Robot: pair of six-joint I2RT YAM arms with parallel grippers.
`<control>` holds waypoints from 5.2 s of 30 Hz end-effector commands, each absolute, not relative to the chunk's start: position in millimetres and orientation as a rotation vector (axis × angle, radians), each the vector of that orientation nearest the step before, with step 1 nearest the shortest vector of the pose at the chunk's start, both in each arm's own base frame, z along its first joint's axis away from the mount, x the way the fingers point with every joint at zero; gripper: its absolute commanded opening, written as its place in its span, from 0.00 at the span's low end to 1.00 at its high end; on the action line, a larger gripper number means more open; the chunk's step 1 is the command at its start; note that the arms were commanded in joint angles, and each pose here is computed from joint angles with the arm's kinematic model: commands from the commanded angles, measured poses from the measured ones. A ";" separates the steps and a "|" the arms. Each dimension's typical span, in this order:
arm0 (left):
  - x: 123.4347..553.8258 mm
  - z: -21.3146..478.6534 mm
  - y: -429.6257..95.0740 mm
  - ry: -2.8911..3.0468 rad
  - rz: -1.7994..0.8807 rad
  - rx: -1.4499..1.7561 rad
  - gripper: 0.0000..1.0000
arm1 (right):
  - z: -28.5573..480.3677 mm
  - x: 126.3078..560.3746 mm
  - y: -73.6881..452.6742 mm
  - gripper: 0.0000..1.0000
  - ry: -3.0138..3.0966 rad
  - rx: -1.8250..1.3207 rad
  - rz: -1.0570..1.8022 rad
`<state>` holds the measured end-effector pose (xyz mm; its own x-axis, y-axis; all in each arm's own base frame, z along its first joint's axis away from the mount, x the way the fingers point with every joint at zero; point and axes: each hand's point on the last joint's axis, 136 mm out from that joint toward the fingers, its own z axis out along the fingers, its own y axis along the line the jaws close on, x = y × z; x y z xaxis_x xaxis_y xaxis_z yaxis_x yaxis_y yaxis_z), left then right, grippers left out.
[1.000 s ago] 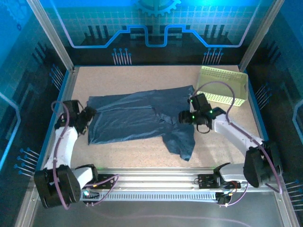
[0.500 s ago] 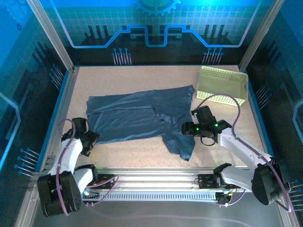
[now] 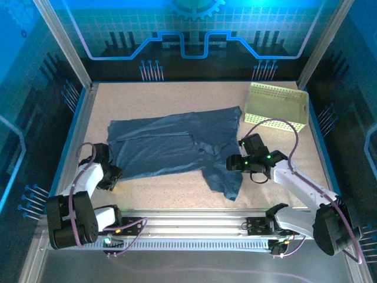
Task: Fold the inside-out t-shirt
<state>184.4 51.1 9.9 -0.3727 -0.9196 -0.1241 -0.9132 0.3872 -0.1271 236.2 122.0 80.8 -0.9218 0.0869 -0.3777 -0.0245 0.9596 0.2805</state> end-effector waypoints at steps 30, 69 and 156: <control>255.5 47.6 52.9 2.311 -0.274 -1.296 0.07 | 31.6 122.0 130.4 0.58 3.050 0.006 -0.064; 255.5 53.6 50.9 2.306 -0.286 -1.263 0.07 | 6.5 129.3 130.5 0.20 3.007 -0.006 -0.135; 408.6 56.2 114.4 2.329 0.055 -1.408 0.14 | 124.2 513.1 128.6 0.00 2.563 -0.058 -0.249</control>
